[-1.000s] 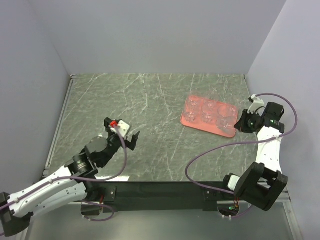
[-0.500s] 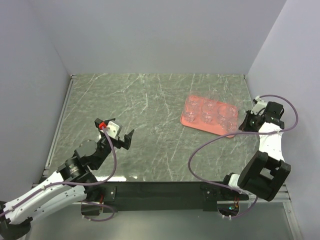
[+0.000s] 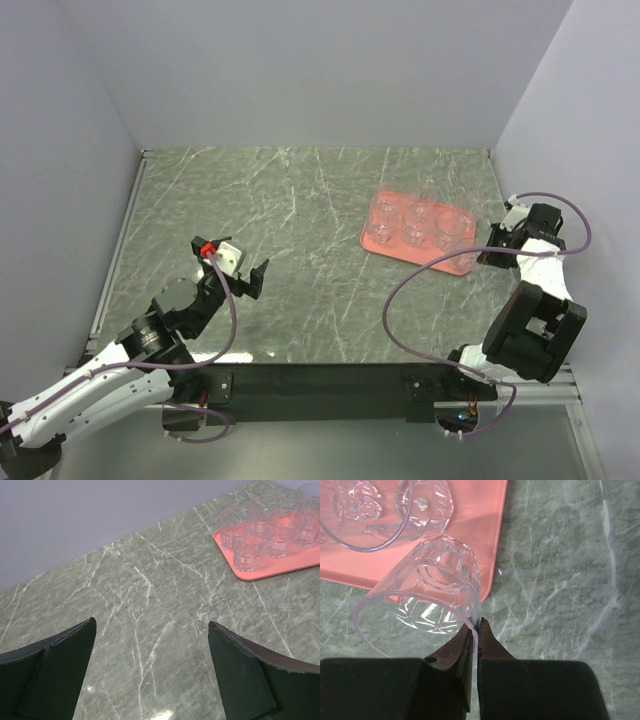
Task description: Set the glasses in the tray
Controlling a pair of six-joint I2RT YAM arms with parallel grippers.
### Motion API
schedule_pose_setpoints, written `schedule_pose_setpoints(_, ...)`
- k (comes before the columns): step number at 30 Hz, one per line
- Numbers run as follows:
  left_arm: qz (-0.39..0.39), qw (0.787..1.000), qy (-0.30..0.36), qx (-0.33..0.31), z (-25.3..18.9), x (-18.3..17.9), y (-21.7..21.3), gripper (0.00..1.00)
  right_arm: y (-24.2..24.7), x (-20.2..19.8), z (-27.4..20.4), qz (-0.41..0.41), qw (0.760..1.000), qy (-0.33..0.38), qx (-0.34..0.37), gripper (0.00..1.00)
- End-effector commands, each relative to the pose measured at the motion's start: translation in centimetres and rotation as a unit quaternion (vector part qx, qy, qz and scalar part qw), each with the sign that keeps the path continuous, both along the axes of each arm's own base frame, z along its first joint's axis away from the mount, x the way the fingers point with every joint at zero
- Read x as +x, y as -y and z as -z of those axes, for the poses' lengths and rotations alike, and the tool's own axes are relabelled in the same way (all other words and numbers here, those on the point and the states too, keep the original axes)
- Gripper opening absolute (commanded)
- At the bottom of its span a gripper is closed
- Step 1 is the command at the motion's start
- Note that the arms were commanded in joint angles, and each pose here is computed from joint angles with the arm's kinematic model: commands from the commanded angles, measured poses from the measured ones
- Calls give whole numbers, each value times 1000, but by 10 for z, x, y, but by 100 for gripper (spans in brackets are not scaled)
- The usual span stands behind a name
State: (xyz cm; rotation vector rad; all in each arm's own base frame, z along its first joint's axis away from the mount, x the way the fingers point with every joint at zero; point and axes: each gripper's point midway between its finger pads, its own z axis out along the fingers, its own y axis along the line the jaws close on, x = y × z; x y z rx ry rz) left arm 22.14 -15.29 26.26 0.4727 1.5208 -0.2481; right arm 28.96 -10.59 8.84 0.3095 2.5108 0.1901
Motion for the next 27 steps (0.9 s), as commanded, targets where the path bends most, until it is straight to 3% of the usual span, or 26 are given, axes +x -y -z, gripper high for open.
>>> schedule_pose_setpoints(1, -6, 1000, 4, -12, -5, 2, 0, 99, 10, 13, -11, 5, 999, 31, -18, 2)
schedule_pose_setpoints(9, -9, 1000, 4, -12, -4, 3, -1, 99, 10, 13, -11, 1, 999, 29, -17, 12)
schedule_pose_setpoints(16, -9, 1000, 4, -13, -4, 3, -2, 99, 8, 13, -19, -4, 999, 39, -21, 28)
schedule_pose_setpoints(27, -15, 1000, 5, -19, -7, 4, -5, 99, 7, 9, -54, -14, 996, 77, -52, 41)
